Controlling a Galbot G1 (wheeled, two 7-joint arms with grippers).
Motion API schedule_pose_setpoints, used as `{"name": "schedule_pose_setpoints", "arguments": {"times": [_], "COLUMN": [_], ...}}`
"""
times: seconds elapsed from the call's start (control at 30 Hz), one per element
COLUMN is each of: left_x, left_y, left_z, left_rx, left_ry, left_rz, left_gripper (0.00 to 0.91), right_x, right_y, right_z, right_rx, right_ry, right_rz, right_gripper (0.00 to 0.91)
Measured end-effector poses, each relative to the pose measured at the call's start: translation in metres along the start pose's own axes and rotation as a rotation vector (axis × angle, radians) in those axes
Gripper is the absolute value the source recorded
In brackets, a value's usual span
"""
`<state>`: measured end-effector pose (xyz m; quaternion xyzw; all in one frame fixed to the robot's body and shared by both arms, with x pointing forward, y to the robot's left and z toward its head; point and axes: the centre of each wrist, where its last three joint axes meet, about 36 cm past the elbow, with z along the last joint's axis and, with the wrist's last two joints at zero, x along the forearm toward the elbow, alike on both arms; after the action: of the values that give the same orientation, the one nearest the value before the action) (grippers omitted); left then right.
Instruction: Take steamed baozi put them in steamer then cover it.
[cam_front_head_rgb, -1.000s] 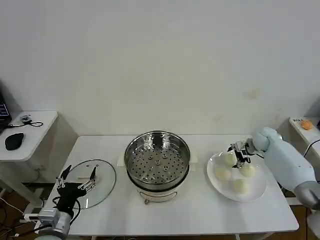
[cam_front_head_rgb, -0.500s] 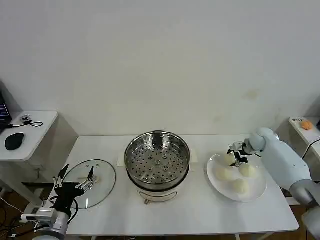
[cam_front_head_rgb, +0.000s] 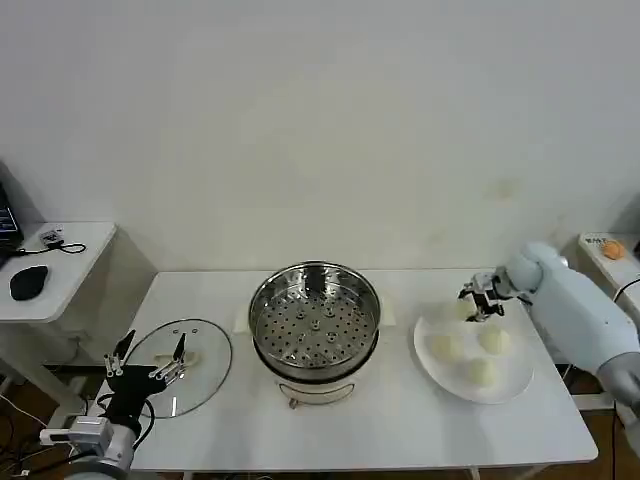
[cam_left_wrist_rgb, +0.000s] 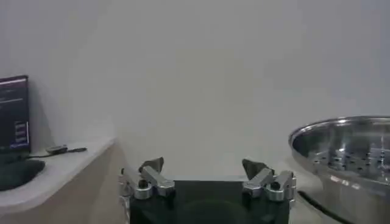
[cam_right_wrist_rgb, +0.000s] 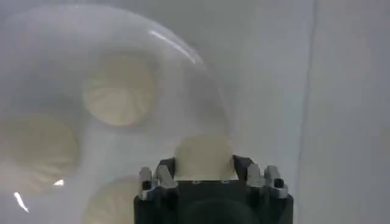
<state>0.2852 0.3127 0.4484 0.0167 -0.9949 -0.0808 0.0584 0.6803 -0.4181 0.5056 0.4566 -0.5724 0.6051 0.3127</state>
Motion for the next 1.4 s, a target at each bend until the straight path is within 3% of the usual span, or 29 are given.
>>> {"name": "schedule_pose_setpoints", "arguments": {"times": [0.27, 0.7, 1.13, 1.4], "left_x": [-0.001, 0.000, 0.004, 0.006], "left_y": [0.002, 0.011, 0.018, 0.022], "left_z": [-0.001, -0.005, -0.003, -0.003], "left_rx": [-0.006, -0.013, -0.013, -0.020], "left_ry": [-0.003, -0.002, 0.007, 0.004], "left_rz": [-0.002, -0.014, -0.041, -0.059], "left_gripper": [0.907, 0.907, 0.907, 0.907], "right_x": [0.056, 0.108, 0.109, 0.083], "right_y": [-0.039, -0.089, -0.103, -0.093], "right_z": [-0.038, -0.159, -0.280, -0.320], "right_rx": [0.080, 0.306, 0.581, 0.748], "right_ry": [-0.079, -0.249, -0.349, -0.348], "right_rz": [0.098, 0.163, 0.111, 0.061], "right_gripper": [0.655, 0.655, 0.655, 0.655]}}
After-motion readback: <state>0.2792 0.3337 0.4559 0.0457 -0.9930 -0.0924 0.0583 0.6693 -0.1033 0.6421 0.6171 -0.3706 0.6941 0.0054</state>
